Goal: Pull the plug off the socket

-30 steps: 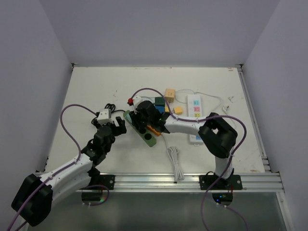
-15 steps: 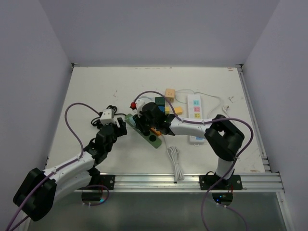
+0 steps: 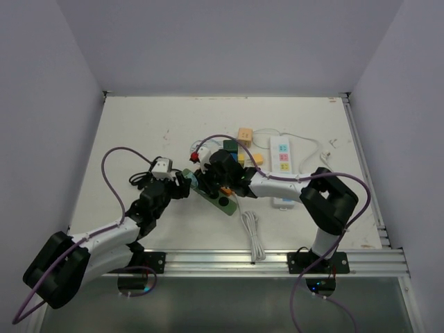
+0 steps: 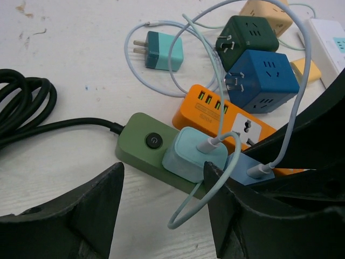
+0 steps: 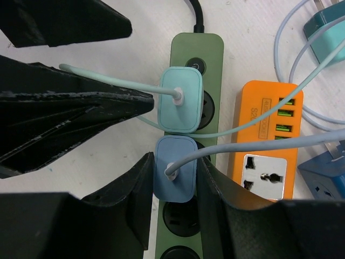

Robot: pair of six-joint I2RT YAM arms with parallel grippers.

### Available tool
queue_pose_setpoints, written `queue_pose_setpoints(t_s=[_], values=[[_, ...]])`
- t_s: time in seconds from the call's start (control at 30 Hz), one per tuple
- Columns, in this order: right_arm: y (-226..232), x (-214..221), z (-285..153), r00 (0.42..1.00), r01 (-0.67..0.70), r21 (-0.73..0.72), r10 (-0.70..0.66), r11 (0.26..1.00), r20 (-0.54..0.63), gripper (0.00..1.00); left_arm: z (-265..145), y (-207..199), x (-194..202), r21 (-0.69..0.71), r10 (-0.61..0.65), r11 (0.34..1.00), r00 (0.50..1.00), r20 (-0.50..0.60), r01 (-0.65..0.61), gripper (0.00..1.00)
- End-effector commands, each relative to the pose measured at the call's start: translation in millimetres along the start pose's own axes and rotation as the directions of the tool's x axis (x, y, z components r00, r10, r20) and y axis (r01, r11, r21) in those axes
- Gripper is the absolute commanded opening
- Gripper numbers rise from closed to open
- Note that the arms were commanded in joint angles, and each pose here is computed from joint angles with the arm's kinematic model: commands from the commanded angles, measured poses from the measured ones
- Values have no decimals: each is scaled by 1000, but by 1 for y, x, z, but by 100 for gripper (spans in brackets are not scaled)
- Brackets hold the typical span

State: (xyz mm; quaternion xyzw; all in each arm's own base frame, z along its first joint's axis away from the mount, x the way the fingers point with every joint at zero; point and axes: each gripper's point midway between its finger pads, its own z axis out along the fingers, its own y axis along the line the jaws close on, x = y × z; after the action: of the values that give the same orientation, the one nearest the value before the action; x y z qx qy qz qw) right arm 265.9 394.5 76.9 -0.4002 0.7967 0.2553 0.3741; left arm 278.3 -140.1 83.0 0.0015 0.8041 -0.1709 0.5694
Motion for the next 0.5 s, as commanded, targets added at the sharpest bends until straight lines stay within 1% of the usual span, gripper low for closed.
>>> queue_pose_setpoints(t_s=[0.0,0.07,0.17,0.3,0.4,0.47], values=[[21,-8,-12,999,29,-88,-27,996,27,11,6,-18,-17,89,-1,996,998,68,-5,64],[23,-5,-13,999,33,-91,-31,995,22,13,11,-22,-16,101,-12,995,998,58,6,61],[24,-2,-15,999,33,-94,-31,995,19,13,16,-25,-13,100,-23,995,999,37,19,59],[25,1,-16,999,31,-97,-29,995,22,13,16,-23,-17,89,-35,996,998,50,31,56],[25,3,-17,999,30,-99,-28,995,19,13,14,-25,-21,103,-79,992,994,78,70,52],[25,3,-17,999,29,-97,-27,995,22,13,16,-26,-17,107,-91,991,993,69,83,51]])
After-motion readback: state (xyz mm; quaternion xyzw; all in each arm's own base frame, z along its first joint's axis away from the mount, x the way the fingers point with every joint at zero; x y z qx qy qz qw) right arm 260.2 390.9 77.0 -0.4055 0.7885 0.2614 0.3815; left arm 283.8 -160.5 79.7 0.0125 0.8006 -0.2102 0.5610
